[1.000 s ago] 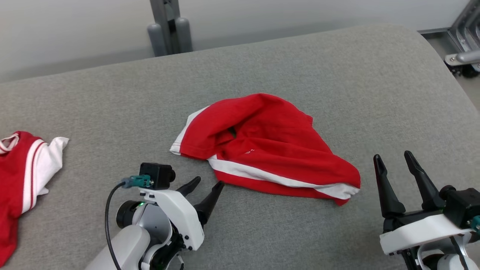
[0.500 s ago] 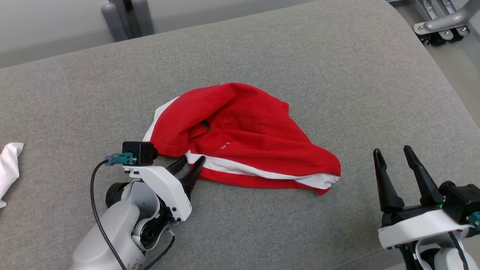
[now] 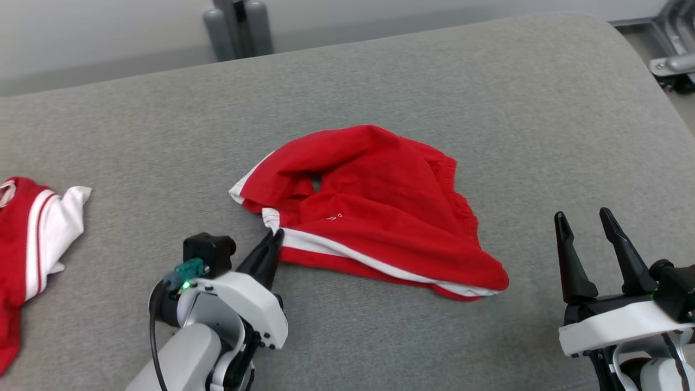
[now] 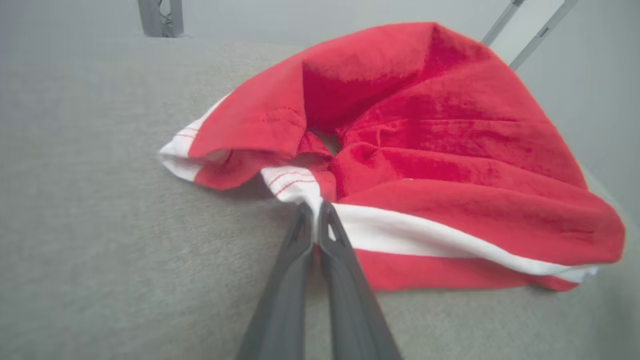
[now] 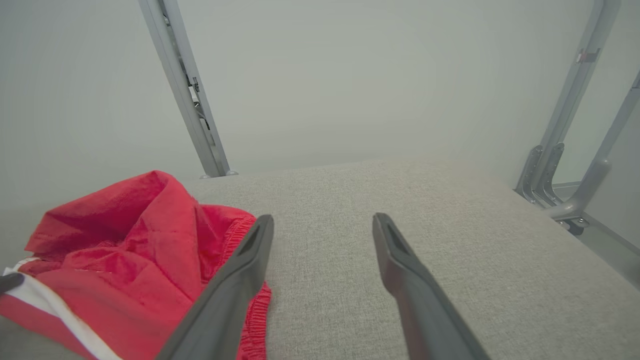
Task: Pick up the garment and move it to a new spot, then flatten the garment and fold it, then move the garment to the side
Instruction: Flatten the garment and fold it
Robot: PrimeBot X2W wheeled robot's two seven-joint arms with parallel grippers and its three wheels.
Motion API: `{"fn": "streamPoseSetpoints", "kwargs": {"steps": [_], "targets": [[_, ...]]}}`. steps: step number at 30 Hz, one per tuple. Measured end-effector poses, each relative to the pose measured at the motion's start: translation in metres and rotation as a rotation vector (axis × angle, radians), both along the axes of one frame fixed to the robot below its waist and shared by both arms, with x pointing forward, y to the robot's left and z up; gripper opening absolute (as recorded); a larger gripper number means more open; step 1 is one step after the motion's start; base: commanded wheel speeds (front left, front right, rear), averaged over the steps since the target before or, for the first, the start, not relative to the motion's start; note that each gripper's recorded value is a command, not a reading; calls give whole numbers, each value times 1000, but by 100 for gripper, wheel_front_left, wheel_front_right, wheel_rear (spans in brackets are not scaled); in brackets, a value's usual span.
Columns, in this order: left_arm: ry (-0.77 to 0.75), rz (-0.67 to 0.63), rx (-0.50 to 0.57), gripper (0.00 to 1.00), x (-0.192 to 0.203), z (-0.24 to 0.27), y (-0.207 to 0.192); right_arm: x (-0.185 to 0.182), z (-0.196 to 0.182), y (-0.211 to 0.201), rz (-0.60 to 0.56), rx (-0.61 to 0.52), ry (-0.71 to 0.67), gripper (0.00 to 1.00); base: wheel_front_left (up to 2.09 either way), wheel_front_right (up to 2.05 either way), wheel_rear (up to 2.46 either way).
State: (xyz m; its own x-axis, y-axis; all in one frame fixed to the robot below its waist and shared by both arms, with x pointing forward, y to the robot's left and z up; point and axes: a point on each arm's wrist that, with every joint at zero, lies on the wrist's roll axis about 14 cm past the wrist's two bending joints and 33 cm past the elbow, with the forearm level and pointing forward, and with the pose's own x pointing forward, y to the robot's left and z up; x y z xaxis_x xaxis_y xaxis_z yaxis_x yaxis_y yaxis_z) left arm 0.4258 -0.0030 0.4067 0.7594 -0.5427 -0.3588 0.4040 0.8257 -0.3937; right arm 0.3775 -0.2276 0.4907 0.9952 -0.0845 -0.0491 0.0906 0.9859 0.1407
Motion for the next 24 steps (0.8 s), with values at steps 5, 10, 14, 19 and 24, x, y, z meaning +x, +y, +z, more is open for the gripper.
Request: {"fn": "streamPoseSetpoints", "kwargs": {"steps": [5,10,14,19,24], "targets": [[-68,85,55,0,-12,11,26,13,3,17,54,0,-8,100,0,0,0],[-75,187,97,0,-28,15,52,25,3,38,119,5,-10,100,0,0,0],[17,225,95,42,-51,4,62,36,7,56,172,14,-26,100,0,0,0],[4,261,97,100,-49,10,70,37,10,55,170,13,-34,100,0,0,0],[-90,322,133,100,-34,30,97,34,15,43,134,6,-47,100,0,0,0]]}}
